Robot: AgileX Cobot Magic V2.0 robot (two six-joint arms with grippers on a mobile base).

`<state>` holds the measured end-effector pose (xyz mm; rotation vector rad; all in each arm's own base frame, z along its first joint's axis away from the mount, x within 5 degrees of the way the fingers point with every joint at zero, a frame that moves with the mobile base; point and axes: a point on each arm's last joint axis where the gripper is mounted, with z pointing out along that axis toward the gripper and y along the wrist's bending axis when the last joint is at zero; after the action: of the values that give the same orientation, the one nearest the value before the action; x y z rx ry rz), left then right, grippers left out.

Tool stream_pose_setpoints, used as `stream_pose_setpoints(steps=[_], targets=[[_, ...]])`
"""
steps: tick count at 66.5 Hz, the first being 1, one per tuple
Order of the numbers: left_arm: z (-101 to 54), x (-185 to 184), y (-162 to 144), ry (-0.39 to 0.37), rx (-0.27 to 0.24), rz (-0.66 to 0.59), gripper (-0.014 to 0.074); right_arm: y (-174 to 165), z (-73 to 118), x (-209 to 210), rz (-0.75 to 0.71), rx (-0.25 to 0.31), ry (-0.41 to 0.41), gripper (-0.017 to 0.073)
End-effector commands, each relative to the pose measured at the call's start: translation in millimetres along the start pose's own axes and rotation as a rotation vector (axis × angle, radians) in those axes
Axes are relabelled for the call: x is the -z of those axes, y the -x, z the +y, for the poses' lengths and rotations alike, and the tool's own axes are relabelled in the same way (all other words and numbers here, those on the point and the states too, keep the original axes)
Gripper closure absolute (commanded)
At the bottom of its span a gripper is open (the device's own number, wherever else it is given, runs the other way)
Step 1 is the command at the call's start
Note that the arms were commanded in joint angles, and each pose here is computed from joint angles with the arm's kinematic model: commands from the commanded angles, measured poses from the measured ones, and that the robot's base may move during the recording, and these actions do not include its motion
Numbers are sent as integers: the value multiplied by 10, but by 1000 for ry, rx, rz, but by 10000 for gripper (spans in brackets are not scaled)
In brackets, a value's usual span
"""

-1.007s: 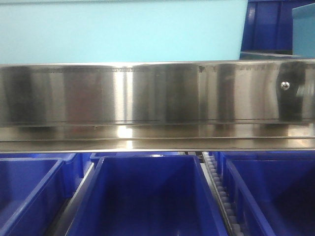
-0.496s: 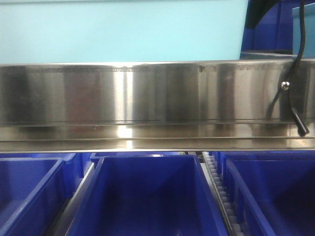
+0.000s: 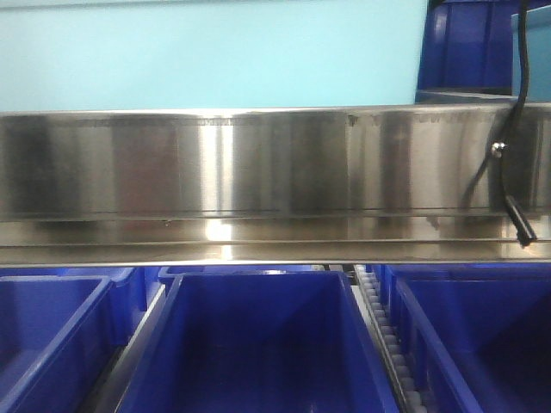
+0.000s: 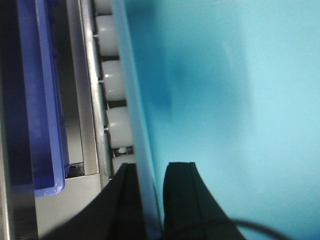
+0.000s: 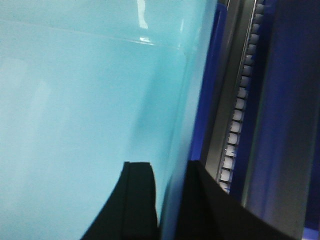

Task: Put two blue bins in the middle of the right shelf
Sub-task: 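Close both grippers on the light blue bin walls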

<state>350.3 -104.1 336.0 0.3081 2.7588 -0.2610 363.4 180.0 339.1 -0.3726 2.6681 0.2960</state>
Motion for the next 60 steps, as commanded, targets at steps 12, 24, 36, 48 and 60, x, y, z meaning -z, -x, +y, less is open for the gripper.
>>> stream_pose_setpoints(steps=[12,24,36,48,60], targets=[[-30,294,-33,-9,-14,-66,704,-19,-28,253,-36,23,-26,711],[-93,753,-58,-20,-30,-195,704,-53,-20,601,-117,33,-26,711],[-258,1298,-9,-47,-78,-368,704,-134,-56,1051,-223,56,-70,711],[-495,1643,8,-90,-139,-486,704,-187,-41,1487,-340,51,-61,711],[-557,1686,-1,-88,-160,-501,704,-166,-16,1792,-434,52,-47,711]])
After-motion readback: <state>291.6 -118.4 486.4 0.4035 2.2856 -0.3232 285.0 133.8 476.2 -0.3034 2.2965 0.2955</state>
